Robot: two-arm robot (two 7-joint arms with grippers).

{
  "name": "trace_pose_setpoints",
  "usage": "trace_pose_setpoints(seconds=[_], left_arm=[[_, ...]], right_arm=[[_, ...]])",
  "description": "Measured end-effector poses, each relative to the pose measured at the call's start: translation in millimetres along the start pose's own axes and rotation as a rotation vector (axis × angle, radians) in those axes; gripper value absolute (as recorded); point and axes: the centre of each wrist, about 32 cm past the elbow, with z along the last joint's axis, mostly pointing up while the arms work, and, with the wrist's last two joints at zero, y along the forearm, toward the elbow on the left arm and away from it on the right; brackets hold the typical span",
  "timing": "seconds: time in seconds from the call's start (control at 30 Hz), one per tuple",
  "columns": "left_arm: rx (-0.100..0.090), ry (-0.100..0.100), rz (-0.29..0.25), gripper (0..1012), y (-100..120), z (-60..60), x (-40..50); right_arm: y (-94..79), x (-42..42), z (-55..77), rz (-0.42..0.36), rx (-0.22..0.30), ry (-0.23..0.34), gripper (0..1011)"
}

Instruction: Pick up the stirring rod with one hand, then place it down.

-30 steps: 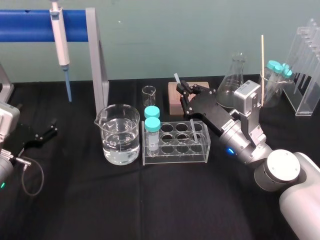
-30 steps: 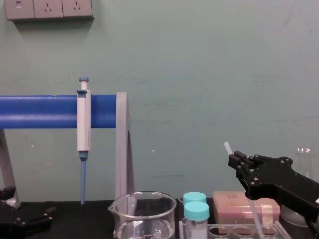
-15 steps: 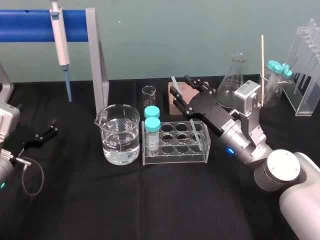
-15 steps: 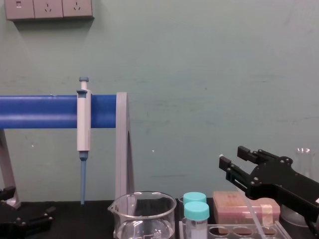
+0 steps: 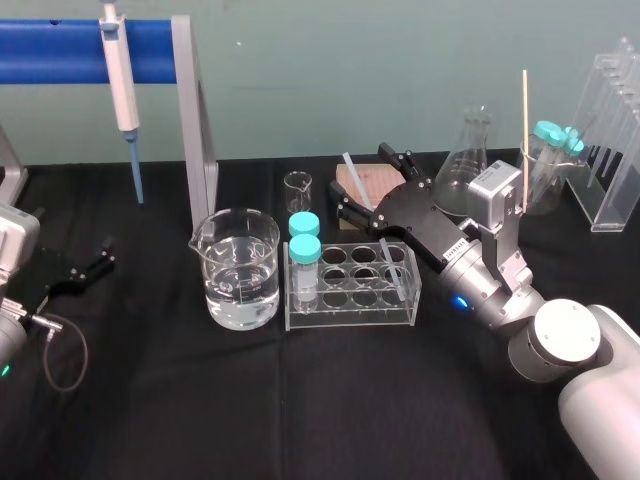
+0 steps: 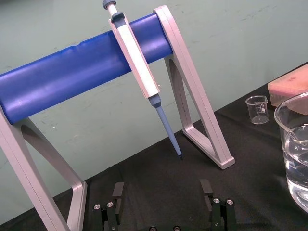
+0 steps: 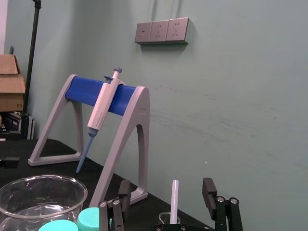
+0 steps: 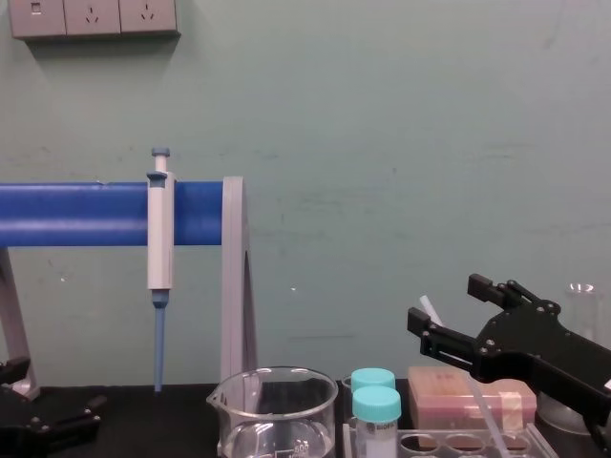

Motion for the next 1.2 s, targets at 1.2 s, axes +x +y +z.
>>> trace_pose_setpoints(seconds=[1.2], left_arm=[[0.0, 0.0, 0.0, 1000, 0, 0.0, 0.0]], right_arm=[[-52.1, -32.6, 49.5, -0.424, -0.258, 0.207, 1003]])
